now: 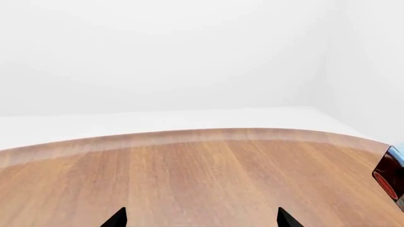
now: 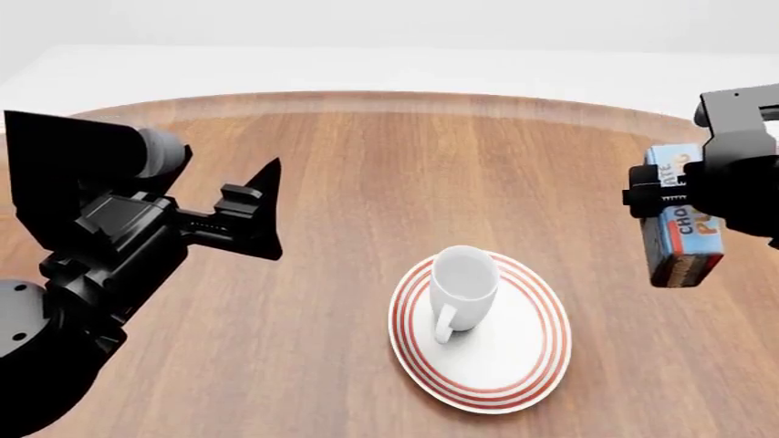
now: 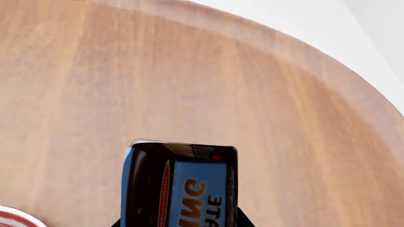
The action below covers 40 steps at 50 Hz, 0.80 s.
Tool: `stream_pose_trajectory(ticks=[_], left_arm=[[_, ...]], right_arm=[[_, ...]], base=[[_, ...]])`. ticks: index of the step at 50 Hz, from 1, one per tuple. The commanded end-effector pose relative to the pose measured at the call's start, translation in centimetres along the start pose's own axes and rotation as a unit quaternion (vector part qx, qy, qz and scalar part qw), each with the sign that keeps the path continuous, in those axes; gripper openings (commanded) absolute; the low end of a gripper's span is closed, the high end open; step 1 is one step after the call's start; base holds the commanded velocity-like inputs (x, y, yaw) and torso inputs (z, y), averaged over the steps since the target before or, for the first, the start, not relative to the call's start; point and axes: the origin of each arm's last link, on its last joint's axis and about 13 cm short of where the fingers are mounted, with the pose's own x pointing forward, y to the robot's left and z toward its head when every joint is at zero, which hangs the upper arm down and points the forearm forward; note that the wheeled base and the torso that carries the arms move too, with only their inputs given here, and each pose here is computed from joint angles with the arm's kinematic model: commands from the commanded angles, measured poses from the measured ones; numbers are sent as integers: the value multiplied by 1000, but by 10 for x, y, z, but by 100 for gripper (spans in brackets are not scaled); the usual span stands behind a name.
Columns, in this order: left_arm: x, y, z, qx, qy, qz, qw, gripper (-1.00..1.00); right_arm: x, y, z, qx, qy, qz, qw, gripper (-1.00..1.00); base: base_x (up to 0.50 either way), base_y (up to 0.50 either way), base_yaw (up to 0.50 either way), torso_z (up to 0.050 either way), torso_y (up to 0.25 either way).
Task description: Pick up the white mug and put it on the plate, and put the chocolate pudding to the right of the plate.
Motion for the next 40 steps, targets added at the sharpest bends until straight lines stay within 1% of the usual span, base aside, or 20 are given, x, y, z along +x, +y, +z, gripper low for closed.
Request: stream_pose_trajectory(ticks=[1,6,7,9,10,11,12,14,26,40], left_arm=[[3,-1,3,-4,-21,-12,1000,100],[4,-1,3,-4,-21,-13,1000,100],[4,-1,2,-4,-21,-13,1000,100],[4,-1,3,-4,-22,-13,1000,100],[4,-1,3,-4,-21,-13,1000,100],[4,-1,3,-4,-21,-14,1000,100],[4,-1,3,-3,-21,-14,1000,100],[4,-1,2,-4,-21,-13,1000,100],[3,-1,4,-4,-23,-11,1000,100],[4,-1,3,-3,-21,-11,1000,100]], right_arm=[[14,10,-13,31,5,15,999,-100],[16,9,-15,21,13,5,1000,-100],[17,8,-18,8,19,-3,1000,-100],[19,8,-20,9,21,-1,1000,-100],[20,8,-23,-3,29,-8,1000,-100],[20,8,-25,0,28,-7,1000,-100],[21,7,-27,-11,34,-11,999,-100],[21,6,-27,-3,32,-10,999,-100],[26,5,-42,8,35,0,999,-100],[30,2,-52,11,43,-3,999,-100]], base=[[0,0,0,0,0],[0,0,0,0,0],[0,0,0,0,0],[0,0,0,0,0],[0,0,0,0,0],[0,0,0,0,0],[0,0,0,0,0],[0,0,0,0,0],[0,0,0,0,0],[0,0,0,0,0]])
